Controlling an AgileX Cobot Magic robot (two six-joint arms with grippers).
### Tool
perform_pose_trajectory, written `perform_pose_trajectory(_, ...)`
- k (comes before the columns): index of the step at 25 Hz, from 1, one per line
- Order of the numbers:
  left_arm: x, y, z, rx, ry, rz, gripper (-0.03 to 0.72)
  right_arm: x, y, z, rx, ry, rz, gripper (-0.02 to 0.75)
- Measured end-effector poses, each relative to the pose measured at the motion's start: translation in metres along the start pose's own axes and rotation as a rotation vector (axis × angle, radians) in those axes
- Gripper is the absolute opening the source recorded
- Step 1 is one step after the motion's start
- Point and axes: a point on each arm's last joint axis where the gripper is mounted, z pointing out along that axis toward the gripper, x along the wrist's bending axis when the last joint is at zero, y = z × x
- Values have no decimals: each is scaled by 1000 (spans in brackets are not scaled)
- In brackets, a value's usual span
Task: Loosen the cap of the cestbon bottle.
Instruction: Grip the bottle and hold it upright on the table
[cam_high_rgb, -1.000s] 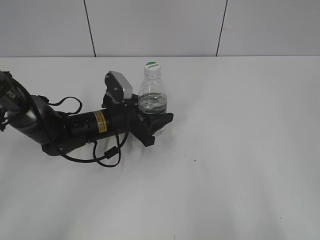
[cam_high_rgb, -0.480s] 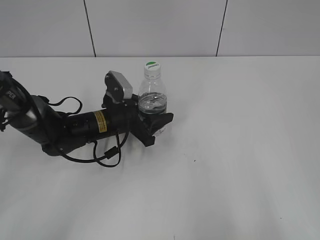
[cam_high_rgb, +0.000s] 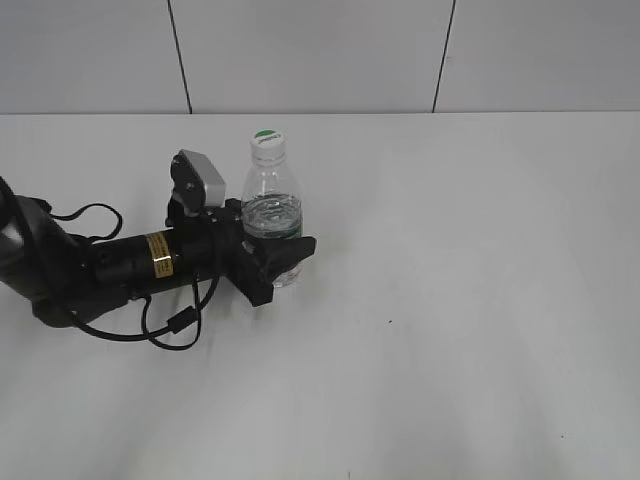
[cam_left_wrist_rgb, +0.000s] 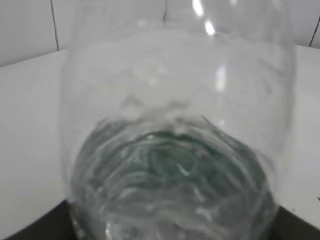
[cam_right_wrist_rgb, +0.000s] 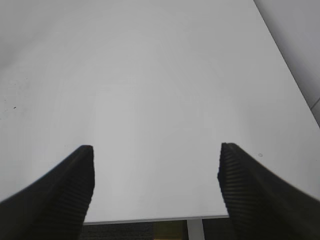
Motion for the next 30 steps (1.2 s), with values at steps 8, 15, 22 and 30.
perform_pose_trajectory(8, -23, 21, -18, 44, -184, 140, 401, 0, 0, 0, 0, 0, 0, 588)
perform_pose_trajectory(15, -31, 22, -17, 57, -248, 175, 401, 0, 0, 0, 0, 0, 0, 588)
perform_pose_trajectory(22, -41, 26, 5, 38, -313, 187, 401, 0, 0, 0, 0, 0, 0, 588)
perform_pose_trajectory(30, -39, 17, 13, 48, -312, 147, 401, 0, 0, 0, 0, 0, 0, 588)
